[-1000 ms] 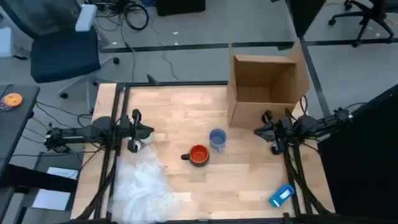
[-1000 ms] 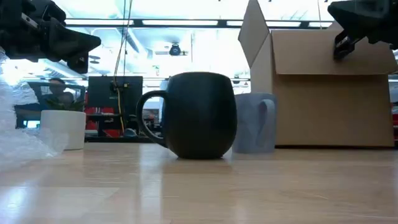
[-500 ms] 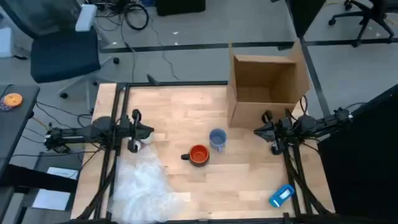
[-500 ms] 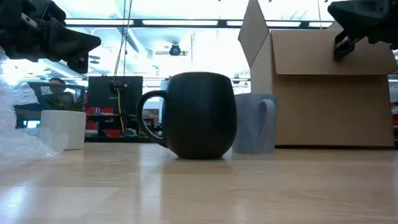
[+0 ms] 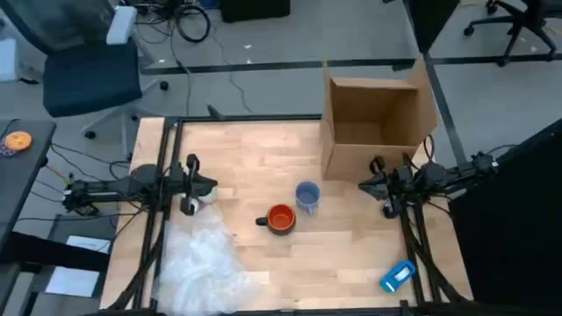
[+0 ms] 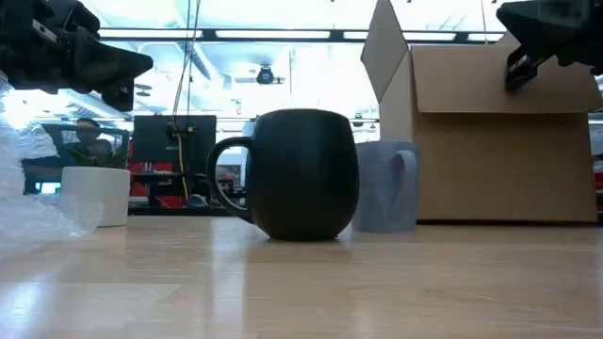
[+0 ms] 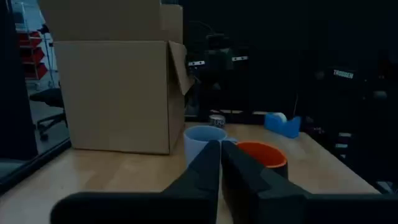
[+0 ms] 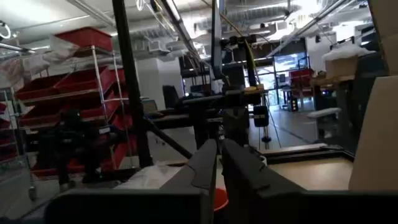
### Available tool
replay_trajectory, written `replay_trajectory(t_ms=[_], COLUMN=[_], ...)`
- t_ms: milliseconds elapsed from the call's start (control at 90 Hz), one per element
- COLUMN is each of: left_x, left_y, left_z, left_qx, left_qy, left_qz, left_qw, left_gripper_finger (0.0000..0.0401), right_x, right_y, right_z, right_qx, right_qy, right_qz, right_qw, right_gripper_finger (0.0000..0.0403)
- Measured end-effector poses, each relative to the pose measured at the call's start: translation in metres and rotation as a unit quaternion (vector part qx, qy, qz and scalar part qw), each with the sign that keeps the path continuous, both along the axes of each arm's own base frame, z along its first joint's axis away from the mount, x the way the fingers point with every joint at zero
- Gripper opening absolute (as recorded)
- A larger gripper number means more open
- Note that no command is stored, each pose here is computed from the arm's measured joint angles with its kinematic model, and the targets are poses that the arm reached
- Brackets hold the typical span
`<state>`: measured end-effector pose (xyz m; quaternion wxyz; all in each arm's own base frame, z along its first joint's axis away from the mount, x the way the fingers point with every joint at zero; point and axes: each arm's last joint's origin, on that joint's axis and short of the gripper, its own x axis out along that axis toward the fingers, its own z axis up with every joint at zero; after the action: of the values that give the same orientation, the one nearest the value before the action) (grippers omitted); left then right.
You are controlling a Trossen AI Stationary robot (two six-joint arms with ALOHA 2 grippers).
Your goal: Wrap mug
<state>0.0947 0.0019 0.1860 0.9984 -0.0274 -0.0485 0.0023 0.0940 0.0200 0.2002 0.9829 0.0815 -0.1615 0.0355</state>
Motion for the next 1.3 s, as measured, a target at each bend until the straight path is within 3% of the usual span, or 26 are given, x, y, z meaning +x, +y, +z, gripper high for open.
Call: replay_trajectory(t_ms=[967, 1067, 1189, 1300], left_x=[0.000, -0.001, -0.003, -0.006], left_y=[0.000, -0.001, -0.001, 0.000], left_z=[0.001, 0.006, 0.016, 0.027], left_qx=[-0.002, -0.071, -0.179, -0.214], left_qy=[-0.008, -0.030, -0.082, -0.140], left_qz=[0.000, -0.017, -0.040, -0.054], left_qw=[1.000, 0.997, 0.980, 0.965], left_gripper_finger=[0.0000, 0.0000, 0.0000, 0.0000], right_x=[0.000, 0.000, 0.000, 0.000], right_y=[0.000, 0.000, 0.000, 0.000], right_z=[0.000, 0.000, 0.000, 0.001], right_qx=[0.000, 0.000, 0.001, 0.001], right_qy=[0.000, 0.000, -0.002, -0.002], right_qz=[0.000, 0.000, 0.000, 0.000], right_qw=[1.000, 1.000, 1.000, 1.000], right_gripper_finger=[0.0002, 0.0002, 0.0002, 0.0002])
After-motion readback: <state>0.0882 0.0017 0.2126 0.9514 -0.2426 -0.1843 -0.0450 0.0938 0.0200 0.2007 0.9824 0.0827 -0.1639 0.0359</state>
